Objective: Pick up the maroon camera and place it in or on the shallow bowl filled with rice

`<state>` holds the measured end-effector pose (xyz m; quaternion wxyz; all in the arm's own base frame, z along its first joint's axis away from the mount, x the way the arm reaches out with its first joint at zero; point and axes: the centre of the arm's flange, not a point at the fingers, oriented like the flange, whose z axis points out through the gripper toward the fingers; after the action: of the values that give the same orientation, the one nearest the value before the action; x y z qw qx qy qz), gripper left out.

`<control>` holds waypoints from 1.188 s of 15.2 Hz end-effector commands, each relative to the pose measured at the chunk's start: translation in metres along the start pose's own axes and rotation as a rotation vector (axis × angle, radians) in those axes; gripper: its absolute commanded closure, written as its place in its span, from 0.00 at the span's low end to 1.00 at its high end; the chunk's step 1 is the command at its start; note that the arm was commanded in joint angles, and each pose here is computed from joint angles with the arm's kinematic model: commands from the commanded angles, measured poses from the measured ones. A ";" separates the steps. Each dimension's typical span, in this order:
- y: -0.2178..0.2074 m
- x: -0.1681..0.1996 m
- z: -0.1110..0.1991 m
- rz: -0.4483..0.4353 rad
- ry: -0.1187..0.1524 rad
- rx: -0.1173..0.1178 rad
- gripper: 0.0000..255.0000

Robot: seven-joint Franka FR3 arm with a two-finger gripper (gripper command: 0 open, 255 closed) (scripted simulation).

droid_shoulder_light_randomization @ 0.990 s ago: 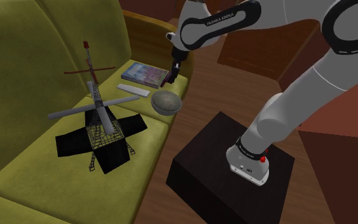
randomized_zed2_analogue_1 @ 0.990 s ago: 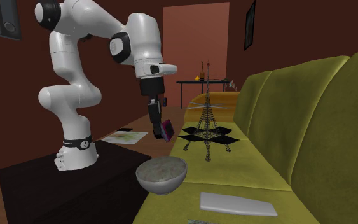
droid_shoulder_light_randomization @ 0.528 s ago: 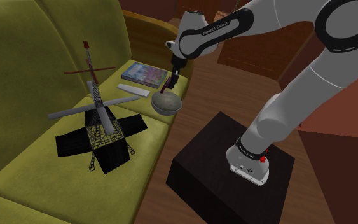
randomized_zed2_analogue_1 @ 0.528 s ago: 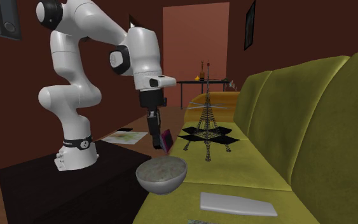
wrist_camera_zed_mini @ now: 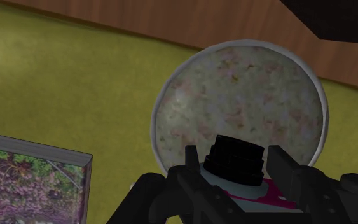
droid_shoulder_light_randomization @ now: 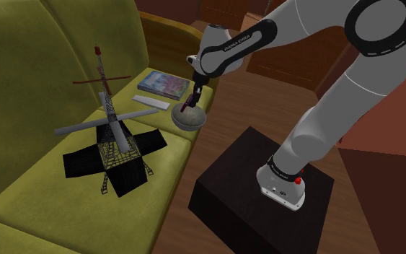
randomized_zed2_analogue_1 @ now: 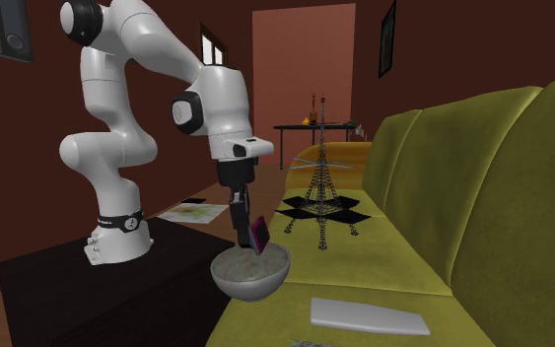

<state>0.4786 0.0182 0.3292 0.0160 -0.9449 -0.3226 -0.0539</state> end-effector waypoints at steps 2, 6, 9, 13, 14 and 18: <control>0.000 0.000 0.002 0.000 0.001 0.000 1.00; 0.000 0.000 0.002 0.000 0.001 0.000 1.00; 0.000 0.000 0.002 0.000 0.001 0.000 0.00; 0.000 0.000 -0.011 0.000 0.001 0.000 0.00; 0.000 0.000 -0.024 0.000 0.001 0.000 0.00; 0.000 0.000 -0.048 0.000 0.001 0.000 0.00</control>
<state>0.4740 0.0155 0.3734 0.0157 -0.9448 -0.3226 -0.0547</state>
